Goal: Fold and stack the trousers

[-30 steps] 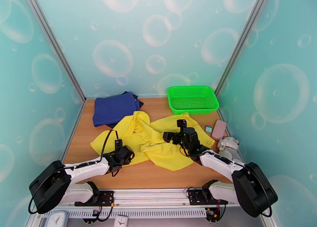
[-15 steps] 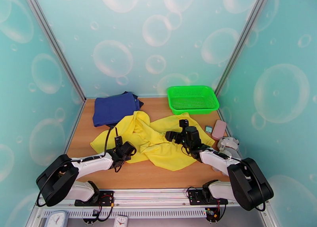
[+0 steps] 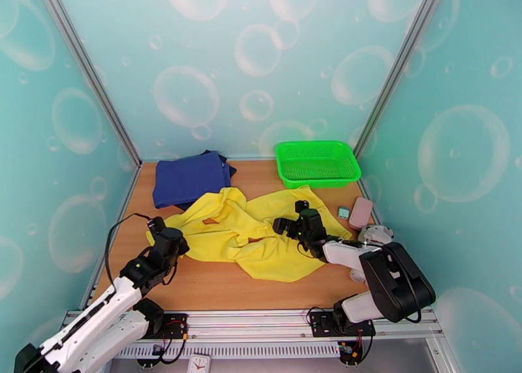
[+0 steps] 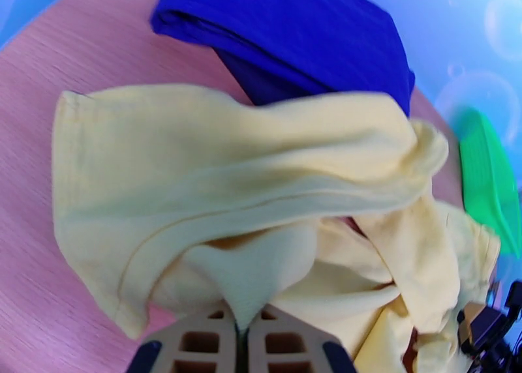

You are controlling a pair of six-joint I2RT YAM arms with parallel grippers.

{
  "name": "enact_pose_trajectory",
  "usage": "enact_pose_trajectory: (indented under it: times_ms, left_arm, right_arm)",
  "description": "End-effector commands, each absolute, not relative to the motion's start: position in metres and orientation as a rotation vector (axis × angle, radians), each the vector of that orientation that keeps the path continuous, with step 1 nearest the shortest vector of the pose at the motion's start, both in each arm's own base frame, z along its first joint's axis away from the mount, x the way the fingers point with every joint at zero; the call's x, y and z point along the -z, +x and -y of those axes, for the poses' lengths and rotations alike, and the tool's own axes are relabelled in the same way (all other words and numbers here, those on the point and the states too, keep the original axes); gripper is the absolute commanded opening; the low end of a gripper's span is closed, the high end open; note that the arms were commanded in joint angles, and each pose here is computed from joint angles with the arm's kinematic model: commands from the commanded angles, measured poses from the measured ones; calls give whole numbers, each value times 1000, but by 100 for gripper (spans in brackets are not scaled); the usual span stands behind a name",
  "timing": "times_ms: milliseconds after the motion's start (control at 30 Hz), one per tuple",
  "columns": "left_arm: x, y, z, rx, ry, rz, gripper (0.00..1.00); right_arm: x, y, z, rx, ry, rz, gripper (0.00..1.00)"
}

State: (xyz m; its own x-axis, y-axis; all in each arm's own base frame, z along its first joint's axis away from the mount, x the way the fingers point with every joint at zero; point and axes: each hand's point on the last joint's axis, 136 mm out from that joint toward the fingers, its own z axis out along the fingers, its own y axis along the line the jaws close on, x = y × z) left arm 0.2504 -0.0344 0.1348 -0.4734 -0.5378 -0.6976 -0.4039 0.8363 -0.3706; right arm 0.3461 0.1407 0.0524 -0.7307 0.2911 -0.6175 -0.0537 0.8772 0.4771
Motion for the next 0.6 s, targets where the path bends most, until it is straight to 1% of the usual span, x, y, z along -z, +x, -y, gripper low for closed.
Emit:
enact_pose_trajectory:
  times_ms: [0,233,333,567]
  left_arm:
    - [-147,251,8,139,-750,-2038,0]
    - [-179,231,-63,-32,-983,-1779,0]
    - [-183,222,-86,-104,-1053,-1704,0]
    - [-177,217,-98,-150,-1093,-1678,0]
  right_arm:
    - [-45,354,-131,-589,264,-2333,99]
    - [-32,355,-118,-590,360,-2355,99]
    - [-33,356,-113,-561,371,-2351,99]
    - [-51,358,-103,-489,353,-2294,99]
